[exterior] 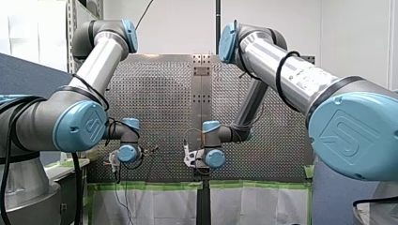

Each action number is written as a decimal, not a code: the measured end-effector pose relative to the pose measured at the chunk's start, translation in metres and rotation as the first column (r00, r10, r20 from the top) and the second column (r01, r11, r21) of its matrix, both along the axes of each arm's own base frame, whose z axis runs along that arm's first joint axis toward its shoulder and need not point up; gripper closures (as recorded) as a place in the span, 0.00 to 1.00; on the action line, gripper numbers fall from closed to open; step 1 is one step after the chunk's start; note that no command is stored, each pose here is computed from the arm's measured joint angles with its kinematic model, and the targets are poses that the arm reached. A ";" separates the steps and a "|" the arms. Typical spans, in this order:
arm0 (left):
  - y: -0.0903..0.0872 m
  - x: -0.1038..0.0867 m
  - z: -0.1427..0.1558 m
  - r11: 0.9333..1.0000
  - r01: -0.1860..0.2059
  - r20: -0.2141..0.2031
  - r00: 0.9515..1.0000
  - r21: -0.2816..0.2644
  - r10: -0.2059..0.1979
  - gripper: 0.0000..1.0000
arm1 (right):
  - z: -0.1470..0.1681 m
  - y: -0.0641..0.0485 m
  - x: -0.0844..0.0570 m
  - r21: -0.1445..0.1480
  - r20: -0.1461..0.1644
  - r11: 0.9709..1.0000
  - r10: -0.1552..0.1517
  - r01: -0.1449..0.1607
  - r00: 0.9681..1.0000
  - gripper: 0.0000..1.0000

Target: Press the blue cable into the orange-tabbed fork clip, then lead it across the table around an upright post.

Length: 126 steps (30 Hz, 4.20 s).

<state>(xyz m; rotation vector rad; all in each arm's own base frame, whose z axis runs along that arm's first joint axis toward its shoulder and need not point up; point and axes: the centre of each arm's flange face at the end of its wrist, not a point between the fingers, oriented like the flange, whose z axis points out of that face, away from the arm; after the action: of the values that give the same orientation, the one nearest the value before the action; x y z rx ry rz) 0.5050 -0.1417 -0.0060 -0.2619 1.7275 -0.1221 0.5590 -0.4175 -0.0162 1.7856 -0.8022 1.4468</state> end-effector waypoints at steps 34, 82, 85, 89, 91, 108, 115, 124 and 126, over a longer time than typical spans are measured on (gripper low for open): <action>0.000 0.030 0.012 1.000 0.018 0.003 1.000 -0.006 -0.018 0.98 | 0.027 -0.050 -0.001 -0.020 0.050 0.998 -0.054 0.055 0.997 1.00; 0.016 0.050 0.022 0.992 -0.050 -0.067 0.996 0.113 0.058 0.00 | 0.040 -0.073 0.001 -0.018 0.091 1.000 -0.011 0.012 0.996 1.00; 0.016 0.043 0.017 0.992 -0.028 -0.089 0.995 0.120 0.039 0.00 | 0.040 -0.073 0.001 -0.016 0.089 1.000 -0.011 0.012 0.996 1.00; 0.016 0.030 0.010 0.991 0.000 -0.123 0.992 0.131 0.017 0.00 | 0.040 -0.073 0.001 -0.015 0.088 1.000 -0.011 0.012 0.996 1.00; 0.015 0.021 0.005 0.991 0.016 -0.143 0.990 0.131 0.003 0.00 | 0.040 -0.073 0.001 -0.015 0.087 1.000 -0.011 0.012 0.996 1.00; 0.005 -0.028 -0.017 0.988 0.144 -0.211 0.969 0.063 -0.128 0.00 | 0.039 -0.072 0.001 -0.013 0.081 1.000 -0.011 0.012 0.997 1.00; 0.001 -0.038 -0.017 0.981 0.190 -0.209 0.962 0.050 -0.175 0.00 | 0.039 -0.072 0.001 -0.015 0.079 1.000 -0.010 0.012 0.997 1.00; 0.004 -0.058 -0.010 0.982 0.183 -0.176 0.969 0.055 -0.171 0.00 | 0.039 -0.072 0.001 -0.017 0.078 1.000 -0.010 0.011 0.997 1.00; 0.004 -0.061 -0.005 0.981 0.183 -0.161 0.972 0.056 -0.172 0.00 | 0.040 -0.072 0.001 -0.017 0.078 1.000 -0.010 0.012 0.997 1.00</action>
<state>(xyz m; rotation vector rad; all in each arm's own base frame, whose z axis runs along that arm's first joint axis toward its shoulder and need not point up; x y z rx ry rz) 0.4439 -0.1380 -0.0112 -0.0645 1.9055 -0.1749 0.5598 -0.4898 0.0234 1.7181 -0.8352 1.5200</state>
